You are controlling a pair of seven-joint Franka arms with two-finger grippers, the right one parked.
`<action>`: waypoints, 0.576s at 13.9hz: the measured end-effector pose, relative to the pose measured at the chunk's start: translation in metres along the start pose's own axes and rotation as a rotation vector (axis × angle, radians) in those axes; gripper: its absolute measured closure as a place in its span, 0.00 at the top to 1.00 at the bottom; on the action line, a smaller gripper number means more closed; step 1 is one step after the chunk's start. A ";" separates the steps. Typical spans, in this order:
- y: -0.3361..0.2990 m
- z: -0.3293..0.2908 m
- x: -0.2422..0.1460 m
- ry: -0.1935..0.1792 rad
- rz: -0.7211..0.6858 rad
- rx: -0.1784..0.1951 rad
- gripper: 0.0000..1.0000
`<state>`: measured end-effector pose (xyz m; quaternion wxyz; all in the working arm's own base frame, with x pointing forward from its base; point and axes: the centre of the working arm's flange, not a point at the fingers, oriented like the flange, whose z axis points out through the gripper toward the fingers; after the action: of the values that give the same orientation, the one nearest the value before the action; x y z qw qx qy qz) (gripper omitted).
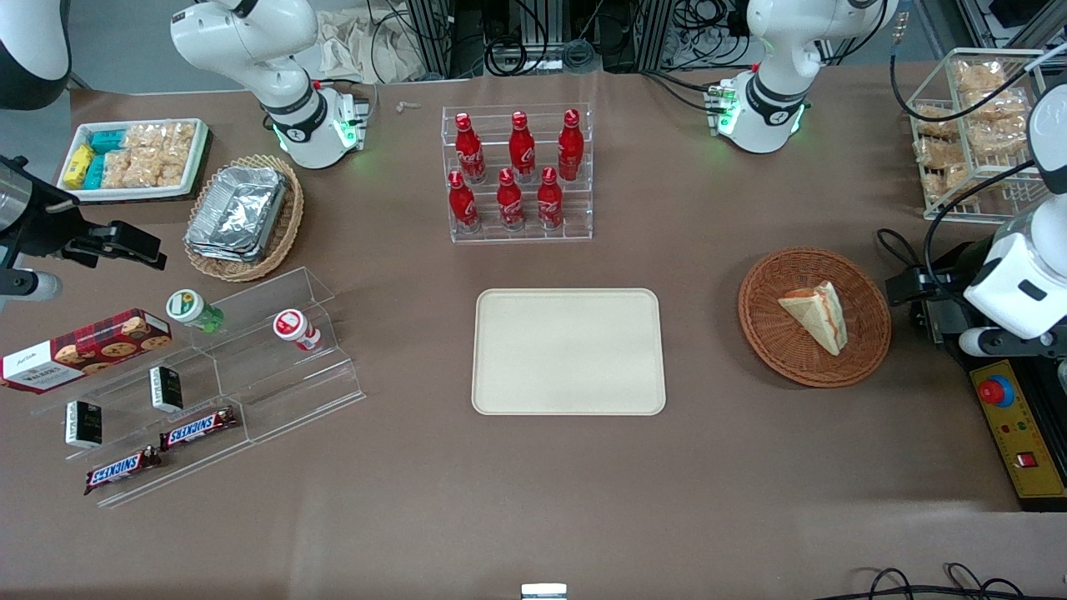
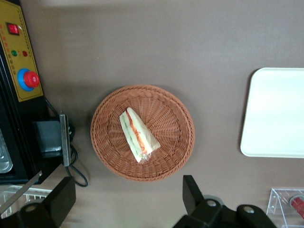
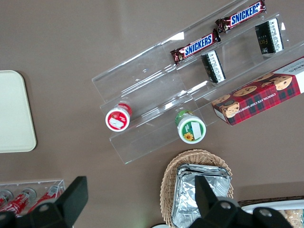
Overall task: Place sandwich from basket to tray
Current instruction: 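Move the left gripper over the wicker basket above the wrapped sandwich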
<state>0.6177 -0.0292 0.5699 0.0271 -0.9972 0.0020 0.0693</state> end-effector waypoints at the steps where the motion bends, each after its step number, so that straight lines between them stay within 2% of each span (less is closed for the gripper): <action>1: 0.000 0.000 -0.001 -0.005 0.000 0.001 1.00; 8: 0.003 0.014 -0.007 0.019 -0.016 0.005 1.00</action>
<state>0.6086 -0.0313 0.5573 0.0301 -0.9978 -0.0057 0.0594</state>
